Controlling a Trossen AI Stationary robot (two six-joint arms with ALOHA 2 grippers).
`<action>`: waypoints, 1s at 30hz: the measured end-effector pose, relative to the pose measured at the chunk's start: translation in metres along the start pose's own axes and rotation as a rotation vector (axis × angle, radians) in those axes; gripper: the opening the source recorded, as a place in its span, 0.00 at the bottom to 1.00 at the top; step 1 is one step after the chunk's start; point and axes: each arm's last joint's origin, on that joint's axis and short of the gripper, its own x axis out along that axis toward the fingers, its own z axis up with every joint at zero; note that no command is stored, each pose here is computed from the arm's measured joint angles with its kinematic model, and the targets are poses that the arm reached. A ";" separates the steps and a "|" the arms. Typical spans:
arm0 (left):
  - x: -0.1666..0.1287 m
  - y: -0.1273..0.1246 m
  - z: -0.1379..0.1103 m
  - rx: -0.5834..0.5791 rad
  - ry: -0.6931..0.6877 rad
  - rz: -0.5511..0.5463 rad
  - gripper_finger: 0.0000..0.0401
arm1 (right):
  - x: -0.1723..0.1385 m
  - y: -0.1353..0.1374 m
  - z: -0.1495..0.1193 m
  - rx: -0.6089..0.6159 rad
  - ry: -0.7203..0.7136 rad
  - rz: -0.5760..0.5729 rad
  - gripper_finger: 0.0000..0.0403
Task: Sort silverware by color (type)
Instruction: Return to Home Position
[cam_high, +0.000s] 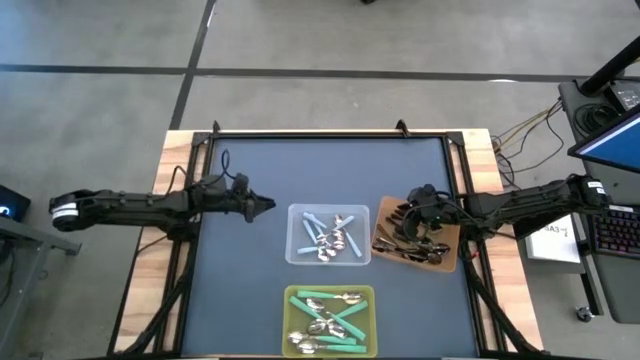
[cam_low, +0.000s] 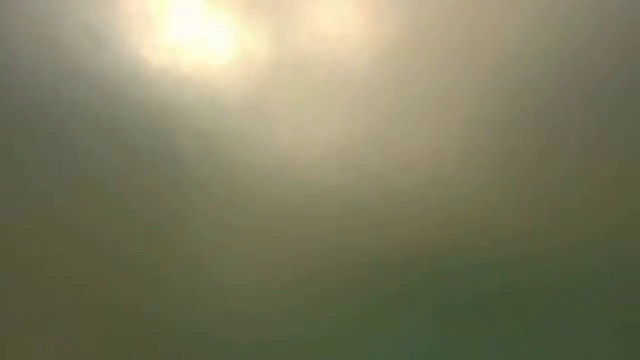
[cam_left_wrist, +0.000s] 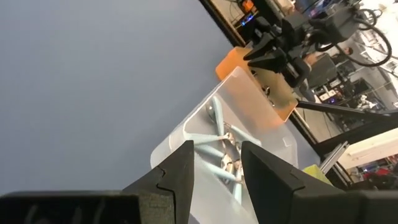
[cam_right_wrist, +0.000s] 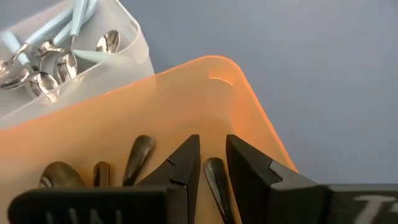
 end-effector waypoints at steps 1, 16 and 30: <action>0.000 0.001 -0.001 -0.001 0.006 0.004 0.29 | 0.000 0.000 0.000 -0.001 0.001 -0.001 0.17; 0.001 0.000 -0.002 0.028 0.044 -0.029 0.29 | 0.000 0.000 0.000 0.000 0.001 -0.001 0.17; -0.012 0.009 -0.012 0.007 0.200 0.026 0.29 | 0.000 0.000 0.000 -0.001 0.001 -0.001 0.17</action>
